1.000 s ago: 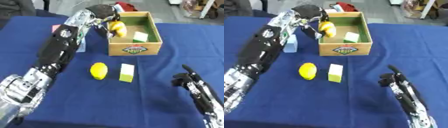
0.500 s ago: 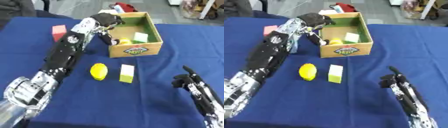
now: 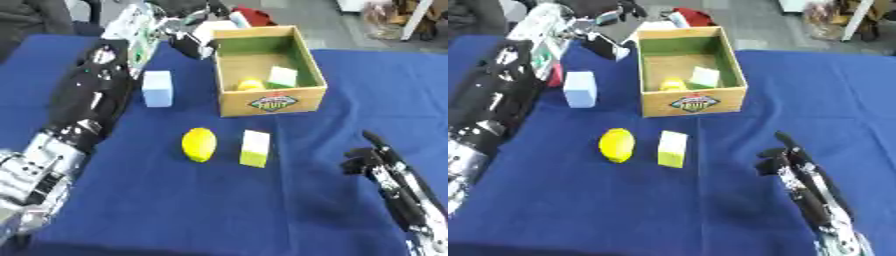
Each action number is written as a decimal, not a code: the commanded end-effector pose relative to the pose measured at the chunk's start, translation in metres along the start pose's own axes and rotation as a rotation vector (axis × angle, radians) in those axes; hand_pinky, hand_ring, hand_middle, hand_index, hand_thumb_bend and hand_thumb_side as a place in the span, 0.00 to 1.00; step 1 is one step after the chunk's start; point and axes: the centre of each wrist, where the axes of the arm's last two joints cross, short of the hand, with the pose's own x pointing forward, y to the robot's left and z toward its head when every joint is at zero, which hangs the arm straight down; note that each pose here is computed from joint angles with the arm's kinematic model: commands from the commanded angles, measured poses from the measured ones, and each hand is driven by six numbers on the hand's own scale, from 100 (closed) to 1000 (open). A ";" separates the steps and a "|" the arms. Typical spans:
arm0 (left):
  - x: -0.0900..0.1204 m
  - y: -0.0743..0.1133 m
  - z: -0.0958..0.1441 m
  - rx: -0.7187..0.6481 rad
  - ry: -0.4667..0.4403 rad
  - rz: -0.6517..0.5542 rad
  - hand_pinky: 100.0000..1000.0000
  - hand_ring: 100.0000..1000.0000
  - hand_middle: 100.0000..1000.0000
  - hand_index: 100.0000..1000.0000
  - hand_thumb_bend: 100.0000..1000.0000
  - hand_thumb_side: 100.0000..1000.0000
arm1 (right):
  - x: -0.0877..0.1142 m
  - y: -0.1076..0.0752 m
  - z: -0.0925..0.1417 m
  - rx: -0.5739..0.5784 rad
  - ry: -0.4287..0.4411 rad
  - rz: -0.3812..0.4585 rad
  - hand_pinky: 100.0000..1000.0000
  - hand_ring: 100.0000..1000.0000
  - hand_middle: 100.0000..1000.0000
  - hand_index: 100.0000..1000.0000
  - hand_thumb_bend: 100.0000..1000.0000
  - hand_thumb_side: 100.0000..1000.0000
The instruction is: Pick up objects on the table and place them in the box.
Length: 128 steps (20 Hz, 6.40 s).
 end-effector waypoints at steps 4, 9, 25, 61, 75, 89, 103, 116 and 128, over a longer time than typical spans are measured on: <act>-0.040 -0.006 0.023 -0.252 0.114 -0.005 0.79 0.74 0.83 0.94 0.34 0.28 | 0.005 -0.009 -0.001 -0.012 -0.013 0.025 0.61 0.62 0.63 1.00 0.00 0.65; -0.050 -0.035 0.025 -0.396 0.156 -0.005 0.81 0.76 0.85 0.96 0.43 0.31 | 0.005 -0.009 -0.001 -0.016 -0.012 0.024 0.61 0.62 0.63 1.00 0.00 0.65; -0.045 -0.075 0.015 -0.377 0.243 -0.057 0.76 0.70 0.79 0.93 0.37 0.32 | 0.005 -0.007 -0.002 -0.015 -0.015 0.015 0.61 0.62 0.63 1.00 0.00 0.66; 0.066 -0.050 -0.057 0.114 0.026 -0.133 0.72 0.60 0.67 0.90 0.21 0.22 | 0.005 0.002 -0.006 0.017 -0.022 -0.001 0.61 0.62 0.63 1.00 0.00 0.69; -0.002 0.013 -0.005 0.202 0.052 0.056 0.80 0.71 0.78 0.93 0.00 0.15 | 0.004 -0.004 -0.003 0.005 -0.013 0.013 0.61 0.62 0.63 1.00 0.00 0.68; -0.059 -0.007 0.031 0.277 0.264 0.144 0.61 0.41 0.43 0.68 0.00 0.15 | 0.003 -0.006 -0.001 -0.006 -0.005 0.019 0.61 0.62 0.63 1.00 0.00 0.67; 0.067 -0.033 -0.055 0.192 -0.057 0.028 0.67 0.52 0.55 0.75 0.00 0.15 | 0.003 0.003 -0.006 0.025 -0.017 -0.003 0.61 0.62 0.63 1.00 0.00 0.69; 0.071 -0.051 -0.061 0.031 0.122 -0.126 0.88 0.88 0.91 0.98 0.32 0.27 | 0.004 0.004 -0.007 0.025 -0.020 -0.007 0.61 0.62 0.63 1.00 0.00 0.70; 0.036 -0.026 -0.042 0.239 0.289 -0.094 0.91 0.91 0.95 1.00 0.51 0.81 | 0.004 0.001 -0.006 0.019 -0.015 -0.002 0.61 0.62 0.63 1.00 0.00 0.70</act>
